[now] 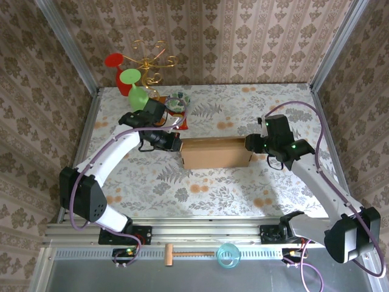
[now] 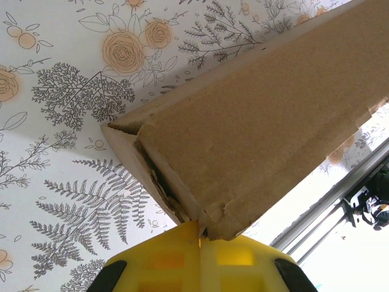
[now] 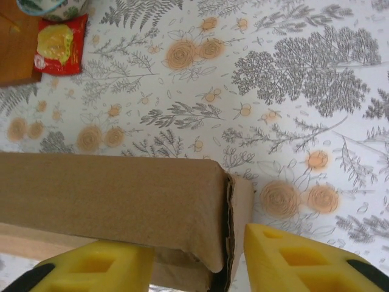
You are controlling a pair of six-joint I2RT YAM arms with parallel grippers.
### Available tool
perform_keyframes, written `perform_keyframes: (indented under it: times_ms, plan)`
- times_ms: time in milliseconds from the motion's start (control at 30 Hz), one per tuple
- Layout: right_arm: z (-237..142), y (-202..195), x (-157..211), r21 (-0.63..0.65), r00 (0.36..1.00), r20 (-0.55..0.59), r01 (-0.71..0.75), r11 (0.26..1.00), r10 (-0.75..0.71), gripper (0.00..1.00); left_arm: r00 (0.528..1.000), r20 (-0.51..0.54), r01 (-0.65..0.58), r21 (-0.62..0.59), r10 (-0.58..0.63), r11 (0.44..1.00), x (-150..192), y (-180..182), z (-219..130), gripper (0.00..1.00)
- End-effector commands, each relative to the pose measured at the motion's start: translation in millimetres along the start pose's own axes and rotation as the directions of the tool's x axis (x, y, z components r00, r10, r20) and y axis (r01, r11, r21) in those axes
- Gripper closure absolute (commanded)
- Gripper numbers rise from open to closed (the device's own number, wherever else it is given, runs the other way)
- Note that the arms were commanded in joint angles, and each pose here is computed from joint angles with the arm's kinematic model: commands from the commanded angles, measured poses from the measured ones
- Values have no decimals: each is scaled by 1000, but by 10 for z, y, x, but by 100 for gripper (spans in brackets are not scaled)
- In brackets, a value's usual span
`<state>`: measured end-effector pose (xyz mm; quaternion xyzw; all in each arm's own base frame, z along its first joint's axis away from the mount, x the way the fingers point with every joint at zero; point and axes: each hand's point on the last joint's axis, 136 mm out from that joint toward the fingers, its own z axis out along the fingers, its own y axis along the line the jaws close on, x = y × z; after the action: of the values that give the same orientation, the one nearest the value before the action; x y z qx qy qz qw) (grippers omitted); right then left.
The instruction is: Fold the paper box
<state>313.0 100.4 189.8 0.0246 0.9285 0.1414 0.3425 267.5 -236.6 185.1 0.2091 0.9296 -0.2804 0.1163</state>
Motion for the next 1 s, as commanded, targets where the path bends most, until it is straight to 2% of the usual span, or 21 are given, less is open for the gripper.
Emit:
perform_keyframes:
  times_ms: [0,200,300,333,433,533,600,667,800,967]
  plan:
    - [-220,58,-108,-8,992,20,-121,993,121,53,1000,-16,0,-19,0,1000,62,16,17,100]
    - [-403,107,-219,-38,944,14,-329,944,330,49,1000,-11,-3,-25,2,1000,46,5,18,100]
    - [-480,25,-216,-15,861,10,-508,861,508,48,1000,-13,-2,-28,2,1000,53,6,27,100]
    - [-497,-4,-206,-11,815,8,-579,815,579,46,1000,-13,-2,-27,2,1000,53,6,31,100]
    - [-442,27,-119,-35,601,-97,-799,601,794,41,1000,-15,-1,-28,1,1000,60,3,38,100]
    - [-327,134,-25,-43,411,-213,-910,411,887,39,1000,-13,-1,-30,0,1000,55,2,41,100]
    - [-275,149,55,-32,322,-242,-945,325,915,38,1000,-12,0,-30,-1,1000,45,0,42,100]
    - [-218,131,98,-36,260,-254,-965,260,932,36,1000,-12,3,-31,-4,1000,39,4,44,100]
    - [-97,146,162,-31,210,-310,-977,211,927,36,1000,-16,4,-30,-4,1000,35,6,57,100]
    - [-66,47,213,-21,213,-295,-976,217,932,36,1000,-17,3,-30,-4,1000,24,4,61,100]
